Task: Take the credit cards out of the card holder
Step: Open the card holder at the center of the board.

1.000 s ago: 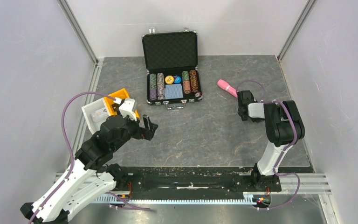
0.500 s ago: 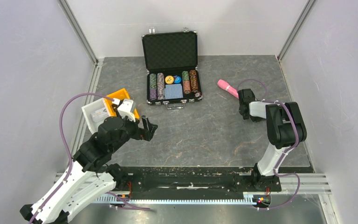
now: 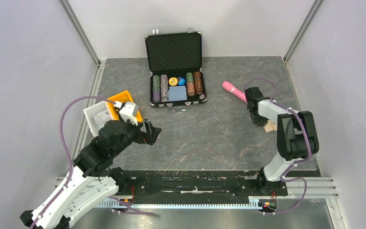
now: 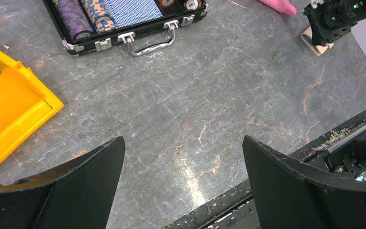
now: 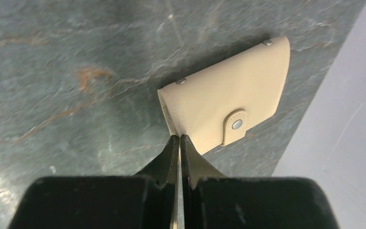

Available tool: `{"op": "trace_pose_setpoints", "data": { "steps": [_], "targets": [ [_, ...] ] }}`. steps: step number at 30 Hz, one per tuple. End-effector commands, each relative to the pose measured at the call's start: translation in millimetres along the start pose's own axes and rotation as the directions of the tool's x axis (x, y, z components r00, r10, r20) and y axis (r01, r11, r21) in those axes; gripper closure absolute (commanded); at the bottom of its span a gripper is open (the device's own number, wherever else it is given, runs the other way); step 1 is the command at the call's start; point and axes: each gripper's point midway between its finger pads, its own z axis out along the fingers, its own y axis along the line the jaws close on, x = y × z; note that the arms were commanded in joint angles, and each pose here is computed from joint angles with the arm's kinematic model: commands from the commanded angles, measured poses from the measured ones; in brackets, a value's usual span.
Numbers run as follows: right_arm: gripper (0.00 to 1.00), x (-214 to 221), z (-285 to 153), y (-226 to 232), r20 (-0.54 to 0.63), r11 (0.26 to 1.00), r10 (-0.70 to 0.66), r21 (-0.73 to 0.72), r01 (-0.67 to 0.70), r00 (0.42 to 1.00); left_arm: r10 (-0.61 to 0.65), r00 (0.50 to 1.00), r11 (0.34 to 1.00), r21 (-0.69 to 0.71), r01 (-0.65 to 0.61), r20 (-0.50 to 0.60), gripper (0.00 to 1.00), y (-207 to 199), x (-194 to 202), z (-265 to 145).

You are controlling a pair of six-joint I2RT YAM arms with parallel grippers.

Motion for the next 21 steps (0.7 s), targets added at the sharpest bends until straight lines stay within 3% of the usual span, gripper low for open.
{"op": "trace_pose_setpoints", "data": {
  "steps": [1, 6, 14, 18, 21],
  "targets": [
    [1.00, -1, -21, 18, -0.006, 0.989, 0.077, -0.128, -0.078, 0.997, 0.040, 0.998, 0.999, 0.012, -0.041, 0.038, 0.00, -2, -9, -1],
    [1.00, -2, -39, 51, 0.033, 0.971, 0.056, -0.232, -0.047, 0.998, 0.043, 0.998, 0.999, 0.010, -0.044, 0.040, 0.00, -1, -9, -2],
    [1.00, 14, -83, 131, 0.149, 0.935, -0.068, -0.336, 0.116, 0.986, 0.043, 0.998, 0.999, 0.016, -0.044, 0.047, 0.00, -2, -10, -3],
    [1.00, 34, -107, 175, 0.221, 0.889, -0.132, -0.405, 0.214, 0.966, 0.043, 0.998, 0.999, -0.001, -0.043, 0.056, 0.00, 2, -11, -4],
    [1.00, 49, -137, 220, 0.326, 0.793, -0.204, -0.498, 0.351, 0.923, 0.040, 0.997, 0.999, -0.036, -0.038, 0.066, 0.00, 8, -12, -4]
  ]
}}
